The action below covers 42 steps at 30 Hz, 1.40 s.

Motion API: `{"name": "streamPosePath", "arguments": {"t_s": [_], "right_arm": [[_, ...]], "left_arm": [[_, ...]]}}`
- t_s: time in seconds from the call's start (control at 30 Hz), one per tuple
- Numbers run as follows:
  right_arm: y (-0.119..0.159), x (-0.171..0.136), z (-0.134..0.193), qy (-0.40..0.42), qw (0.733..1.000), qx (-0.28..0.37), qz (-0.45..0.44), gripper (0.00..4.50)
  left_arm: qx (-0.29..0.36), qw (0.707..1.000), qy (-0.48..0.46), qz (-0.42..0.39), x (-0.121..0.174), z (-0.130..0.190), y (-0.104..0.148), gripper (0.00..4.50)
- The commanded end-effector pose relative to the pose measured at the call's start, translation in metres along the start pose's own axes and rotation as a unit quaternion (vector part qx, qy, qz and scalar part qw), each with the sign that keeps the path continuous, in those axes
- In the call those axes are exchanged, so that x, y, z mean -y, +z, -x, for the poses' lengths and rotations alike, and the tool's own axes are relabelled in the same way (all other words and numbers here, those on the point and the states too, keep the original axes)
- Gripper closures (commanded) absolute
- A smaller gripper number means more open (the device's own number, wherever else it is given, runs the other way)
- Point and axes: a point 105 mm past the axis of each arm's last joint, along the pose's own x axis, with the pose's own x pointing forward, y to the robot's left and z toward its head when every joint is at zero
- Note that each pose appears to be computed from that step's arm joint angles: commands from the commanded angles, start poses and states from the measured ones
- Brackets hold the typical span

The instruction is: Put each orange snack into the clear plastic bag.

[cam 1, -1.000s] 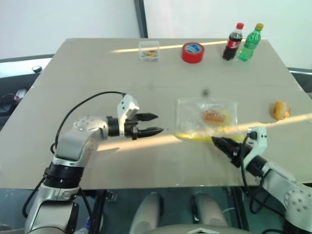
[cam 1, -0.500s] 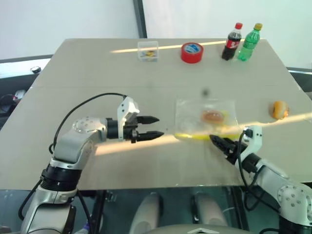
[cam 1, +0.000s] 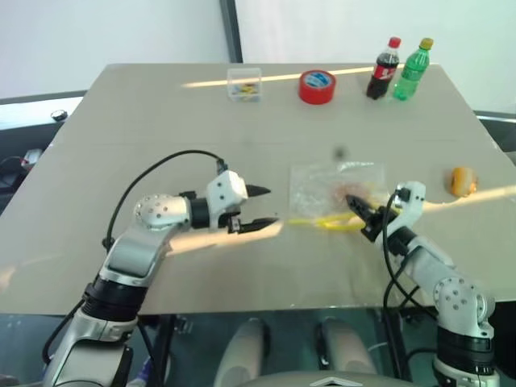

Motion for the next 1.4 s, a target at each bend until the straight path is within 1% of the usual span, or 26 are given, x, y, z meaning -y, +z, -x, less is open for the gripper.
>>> {"name": "streamPosePath", "arguments": {"t_s": [0.03,0.13,0.17,0.2,0.4,0.53,0.73,0.77,0.8,0.83,0.87,0.9,0.93,1.0,1.17,1.27,1.33,1.4], "right_arm": [[0.018,-0.007,-0.002,0.007,0.999,0.027,-0.03,4.41],[0.028,-0.013,-0.007,0.01,0.996,0.039,-0.076,4.41],[0.031,-0.016,-0.008,0.013,0.995,0.043,-0.091,4.41],[0.033,-0.017,-0.009,0.013,0.994,0.045,-0.101,4.41],[0.036,-0.02,-0.011,0.013,0.992,0.037,-0.117,4.41],[0.035,-0.023,-0.011,0.017,0.992,0.031,-0.117,4.41],[0.035,-0.027,-0.01,0.02,0.993,0.029,-0.115,4.41],[0.035,-0.027,-0.01,0.02,0.993,0.028,-0.114,4.5],[0.035,-0.028,-0.01,0.021,0.993,0.028,-0.114,4.5],[0.035,-0.028,-0.01,0.021,0.993,0.028,-0.114,4.5],[0.035,-0.029,-0.01,0.021,0.993,0.028,-0.113,4.5],[0.034,-0.03,-0.01,0.022,0.993,0.027,-0.112,4.5],[0.034,-0.03,-0.01,0.022,0.993,0.027,-0.112,4.5],[0.034,-0.031,-0.01,0.022,0.994,0.025,-0.108,4.5],[0.033,-0.031,-0.008,0.027,0.997,0.018,-0.074,4.5],[0.033,-0.028,-0.007,0.021,0.998,0.015,-0.057,3.64],[0.032,-0.028,-0.007,0.019,0.999,0.01,-0.039,2.66],[0.03,-0.027,-0.005,0.012,1.0,-0.005,0.008,1.76]], "left_arm": [[0.012,0.992,0.021,-0.127,-0.005,-0.004,0.013,1.19],[0.01,0.969,0.035,-0.245,-0.003,-0.013,0.015,1.19],[0.009,0.962,0.035,-0.27,0.0,-0.016,0.013,1.19],[0.011,0.96,0.036,-0.277,0.002,-0.019,0.011,1.19],[0.01,0.955,0.058,-0.29,0.003,-0.038,0.008,1.19],[-0.003,0.953,0.087,-0.291,-0.004,-0.053,0.007,1.19],[-0.007,0.956,0.084,-0.282,0.001,-0.07,0.002,1.19],[-0.006,0.957,0.081,-0.279,0.002,-0.071,0.002,1.71],[-0.006,0.957,0.08,-0.278,0.002,-0.073,0.002,2.1],[-0.008,0.958,0.081,-0.277,0.002,-0.073,0.001,2.35],[-0.009,0.957,0.083,-0.277,0.001,-0.073,0.001,3.0],[-0.011,0.957,0.086,-0.277,0.001,-0.073,0.001,3.19],[-0.011,0.957,0.088,-0.277,0.0,-0.074,0.001,3.78],[-0.011,0.956,0.097,-0.277,-0.002,-0.074,0.003,4.45],[-0.023,0.954,0.114,-0.277,-0.009,-0.073,0.001,4.45],[-0.027,0.953,0.12,-0.276,-0.012,-0.072,0.001,4.5],[-0.03,0.954,0.126,-0.27,-0.014,-0.072,0.002,4.5],[-0.033,0.955,0.131,-0.263,-0.017,-0.071,0.002,4.5]]}}
